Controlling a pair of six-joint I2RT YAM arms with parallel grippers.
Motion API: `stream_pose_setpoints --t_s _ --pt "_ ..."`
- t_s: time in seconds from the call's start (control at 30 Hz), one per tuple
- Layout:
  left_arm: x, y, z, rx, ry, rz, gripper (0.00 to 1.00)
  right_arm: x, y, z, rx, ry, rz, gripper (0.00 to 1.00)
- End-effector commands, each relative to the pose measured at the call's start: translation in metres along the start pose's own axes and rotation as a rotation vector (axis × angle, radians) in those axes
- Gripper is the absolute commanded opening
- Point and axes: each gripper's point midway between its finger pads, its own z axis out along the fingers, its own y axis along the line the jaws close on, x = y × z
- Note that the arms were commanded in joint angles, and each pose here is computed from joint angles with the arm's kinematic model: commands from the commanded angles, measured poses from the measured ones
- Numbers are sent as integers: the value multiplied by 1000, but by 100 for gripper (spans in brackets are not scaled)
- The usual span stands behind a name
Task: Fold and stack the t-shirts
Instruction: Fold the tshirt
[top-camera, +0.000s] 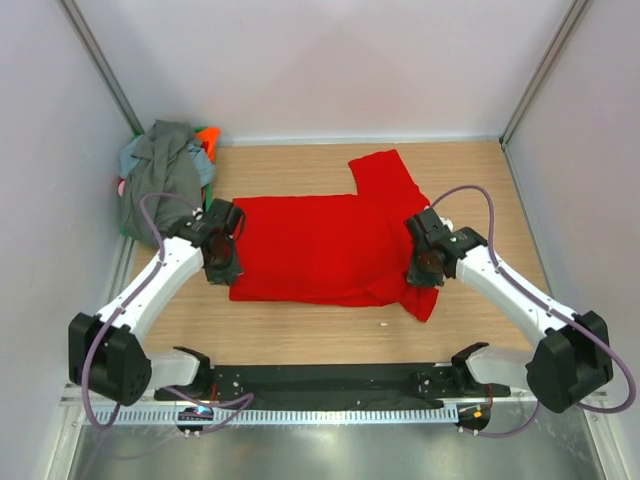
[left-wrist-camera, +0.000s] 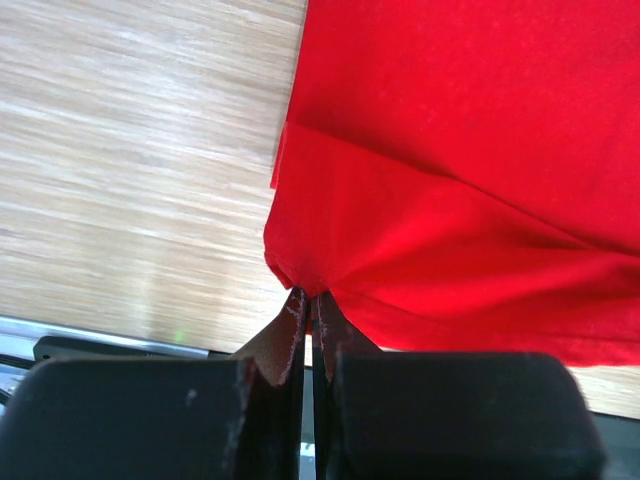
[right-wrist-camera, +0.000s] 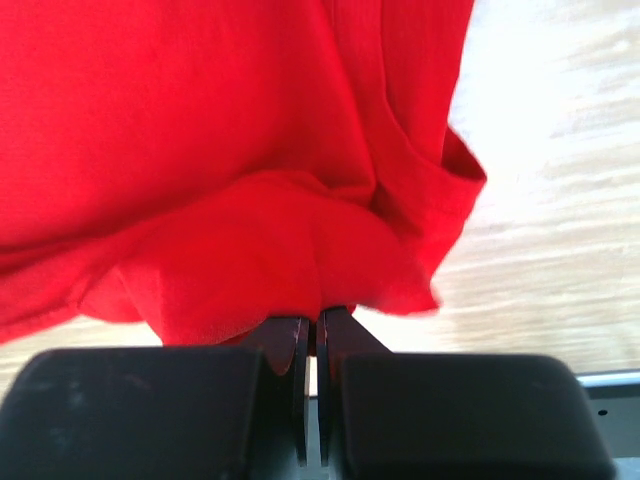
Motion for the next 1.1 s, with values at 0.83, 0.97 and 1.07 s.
stream_pose_setpoints --t_s 0.83,0.97,1.07 --pt "-41 -8 -5 76 -38 -115 75 -83 1 -4 -23 -113 90 100" --pt "-4 2 20 77 -7 -192 75 -40 -12 4 -68 -101 164 100" --pt "9 -7 38 132 13 -266 73 -16 -11 17 -113 -64 220 100"
